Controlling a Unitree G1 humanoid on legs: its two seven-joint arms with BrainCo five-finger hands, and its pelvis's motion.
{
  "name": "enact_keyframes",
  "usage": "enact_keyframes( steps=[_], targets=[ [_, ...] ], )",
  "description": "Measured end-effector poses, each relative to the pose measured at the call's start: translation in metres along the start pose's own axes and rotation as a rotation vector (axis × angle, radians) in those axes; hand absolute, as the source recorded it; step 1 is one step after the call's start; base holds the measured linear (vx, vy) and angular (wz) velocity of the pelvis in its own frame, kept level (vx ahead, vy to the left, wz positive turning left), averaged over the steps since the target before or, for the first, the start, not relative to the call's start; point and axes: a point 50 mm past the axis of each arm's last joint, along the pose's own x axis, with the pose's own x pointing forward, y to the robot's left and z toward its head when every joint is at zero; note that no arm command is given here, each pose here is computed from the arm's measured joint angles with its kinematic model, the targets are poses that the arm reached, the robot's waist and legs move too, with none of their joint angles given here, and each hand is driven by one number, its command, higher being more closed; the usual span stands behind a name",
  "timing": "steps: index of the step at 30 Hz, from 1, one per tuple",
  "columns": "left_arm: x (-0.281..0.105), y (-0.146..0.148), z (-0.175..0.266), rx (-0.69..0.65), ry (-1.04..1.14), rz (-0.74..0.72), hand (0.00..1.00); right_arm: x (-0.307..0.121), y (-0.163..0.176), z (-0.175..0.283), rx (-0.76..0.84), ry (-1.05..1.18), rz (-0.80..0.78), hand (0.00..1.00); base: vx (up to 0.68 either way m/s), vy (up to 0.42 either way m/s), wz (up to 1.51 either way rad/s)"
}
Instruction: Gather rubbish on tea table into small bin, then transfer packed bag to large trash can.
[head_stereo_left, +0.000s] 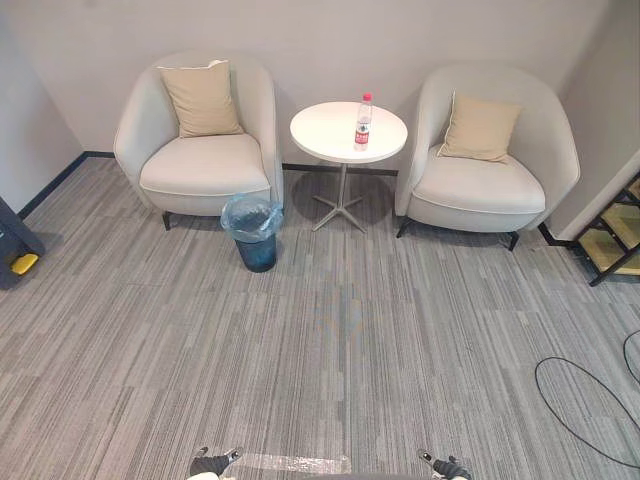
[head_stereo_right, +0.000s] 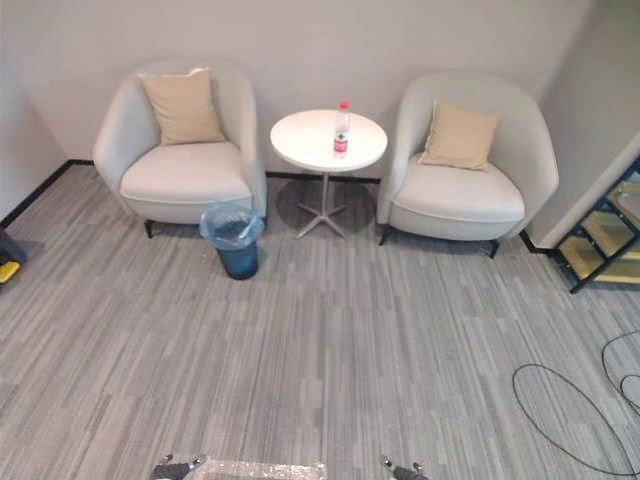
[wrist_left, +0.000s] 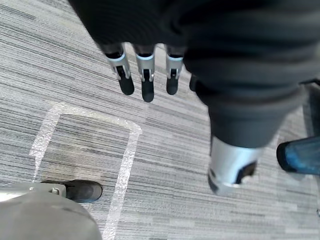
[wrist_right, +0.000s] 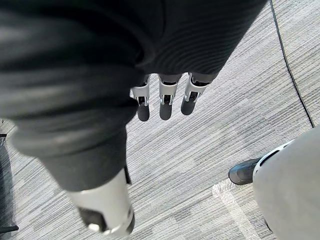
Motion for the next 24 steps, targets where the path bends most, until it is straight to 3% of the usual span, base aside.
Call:
enact_keyframes(
  steps=[24],
  targets=[
    [0.0015,-0.0045,0.0095,0.128,-0.037,-0.052,0.00,0.0018,0.0050,0.0066,-0.044,-0.006,0.042,0.00,-0.03,-0.010,-0.02]
  ],
)
